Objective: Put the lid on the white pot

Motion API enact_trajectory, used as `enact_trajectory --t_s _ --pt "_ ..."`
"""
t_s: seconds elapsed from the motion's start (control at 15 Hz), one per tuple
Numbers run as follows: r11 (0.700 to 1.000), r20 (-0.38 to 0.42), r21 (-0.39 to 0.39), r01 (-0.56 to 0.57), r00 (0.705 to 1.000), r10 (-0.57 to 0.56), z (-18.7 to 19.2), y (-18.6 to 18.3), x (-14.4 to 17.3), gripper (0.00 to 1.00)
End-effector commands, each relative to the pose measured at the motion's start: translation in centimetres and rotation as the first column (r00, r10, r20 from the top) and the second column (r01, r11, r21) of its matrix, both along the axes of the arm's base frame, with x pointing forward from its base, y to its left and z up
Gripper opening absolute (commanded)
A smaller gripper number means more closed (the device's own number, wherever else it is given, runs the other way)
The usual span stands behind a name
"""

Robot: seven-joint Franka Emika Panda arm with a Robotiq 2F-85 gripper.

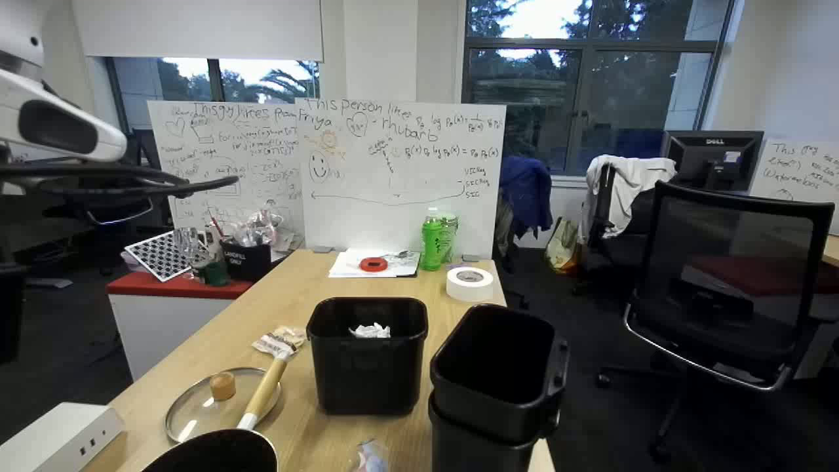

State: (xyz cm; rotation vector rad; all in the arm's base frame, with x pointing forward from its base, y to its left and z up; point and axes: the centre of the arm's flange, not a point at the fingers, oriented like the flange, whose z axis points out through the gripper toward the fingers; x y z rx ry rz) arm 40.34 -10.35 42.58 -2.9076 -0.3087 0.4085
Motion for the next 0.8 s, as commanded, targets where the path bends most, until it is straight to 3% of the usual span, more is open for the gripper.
enact_trajectory --t_s 0.0,0.4,0.73 --pt "1.0 0.0 0.0 0.0 1.0 0.0 0.0 0.0 0.0 1.0" --pt "1.0 0.0 0.0 0.0 1.0 0.0 0.0 0.0 0.0 1.0" --pt "1.0 0.004 -0.006 0.007 1.0 -0.007 0.6 2.5 1.6 1.0"
